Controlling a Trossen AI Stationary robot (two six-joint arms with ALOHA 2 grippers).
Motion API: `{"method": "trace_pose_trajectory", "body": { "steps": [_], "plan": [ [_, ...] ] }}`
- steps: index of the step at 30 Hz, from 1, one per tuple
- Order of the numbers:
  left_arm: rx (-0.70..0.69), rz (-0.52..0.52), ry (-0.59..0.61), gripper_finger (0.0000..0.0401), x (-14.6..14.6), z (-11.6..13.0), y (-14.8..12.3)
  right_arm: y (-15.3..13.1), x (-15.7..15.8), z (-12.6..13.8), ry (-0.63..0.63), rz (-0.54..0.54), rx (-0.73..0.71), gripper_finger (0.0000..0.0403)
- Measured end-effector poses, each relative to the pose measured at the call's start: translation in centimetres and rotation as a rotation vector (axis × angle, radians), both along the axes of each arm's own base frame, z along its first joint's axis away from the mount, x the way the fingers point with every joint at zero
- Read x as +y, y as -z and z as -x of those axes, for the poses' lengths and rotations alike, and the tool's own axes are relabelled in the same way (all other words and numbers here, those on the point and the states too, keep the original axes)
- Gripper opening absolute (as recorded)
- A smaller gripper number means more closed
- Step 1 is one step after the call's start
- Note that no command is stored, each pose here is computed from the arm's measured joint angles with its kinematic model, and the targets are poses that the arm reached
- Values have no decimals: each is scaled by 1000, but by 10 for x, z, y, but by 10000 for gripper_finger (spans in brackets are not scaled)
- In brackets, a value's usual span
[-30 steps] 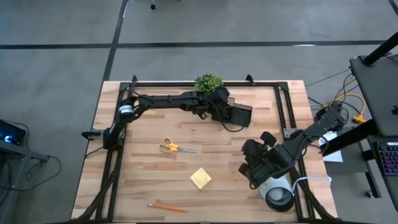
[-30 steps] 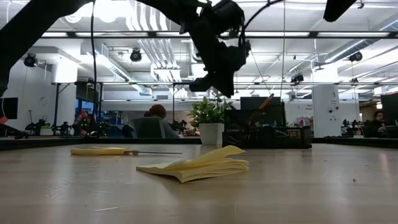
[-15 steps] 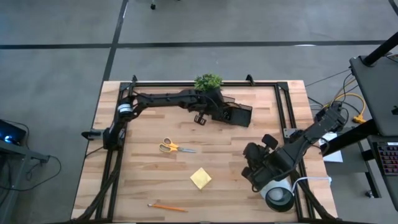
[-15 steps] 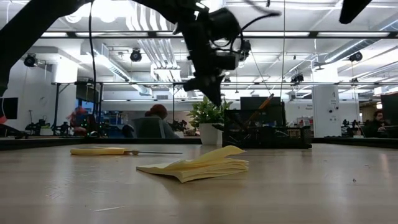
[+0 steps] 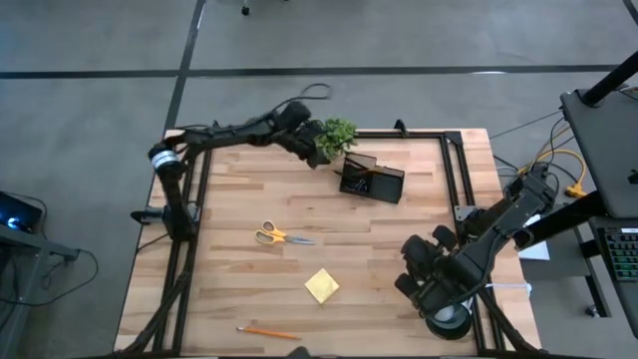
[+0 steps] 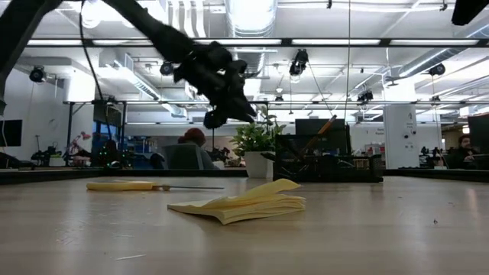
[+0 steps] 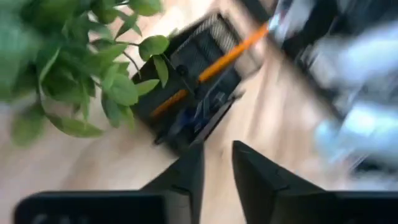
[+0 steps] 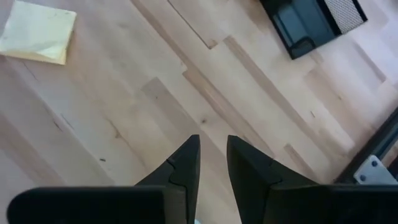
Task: Pick and place office supplies into organizer
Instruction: Put the black pen into the desk organizer
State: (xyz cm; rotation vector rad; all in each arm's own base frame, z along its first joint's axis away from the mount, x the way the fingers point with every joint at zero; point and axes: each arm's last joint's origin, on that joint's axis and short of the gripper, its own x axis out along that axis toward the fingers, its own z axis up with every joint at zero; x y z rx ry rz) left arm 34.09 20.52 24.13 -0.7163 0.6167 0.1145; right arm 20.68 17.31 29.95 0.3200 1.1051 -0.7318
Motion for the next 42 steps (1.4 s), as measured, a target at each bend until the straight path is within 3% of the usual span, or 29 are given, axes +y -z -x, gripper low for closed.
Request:
{"method": "trace_pose_trajectory", "body": {
  "steps": [6,12,16,24,31,42],
  "plan": [
    [-177,265,-205,142,-5,15,46,2,0,1,4,12,0,68],
    [-155,268,-273,185,-13,13,63,2,-1,1,7,16,1,68],
    [-171,245,-295,189,-9,10,62,2,-1,1,11,15,-1,68],
    [-113,274,-313,189,-10,-1,86,2,-1,0,25,12,-7,68],
    [-152,258,-297,190,-6,-16,86,2,-1,0,30,10,-9,68],
    [-91,286,-299,167,-8,-14,91,2,-3,2,22,30,13,68]
  ]
}}
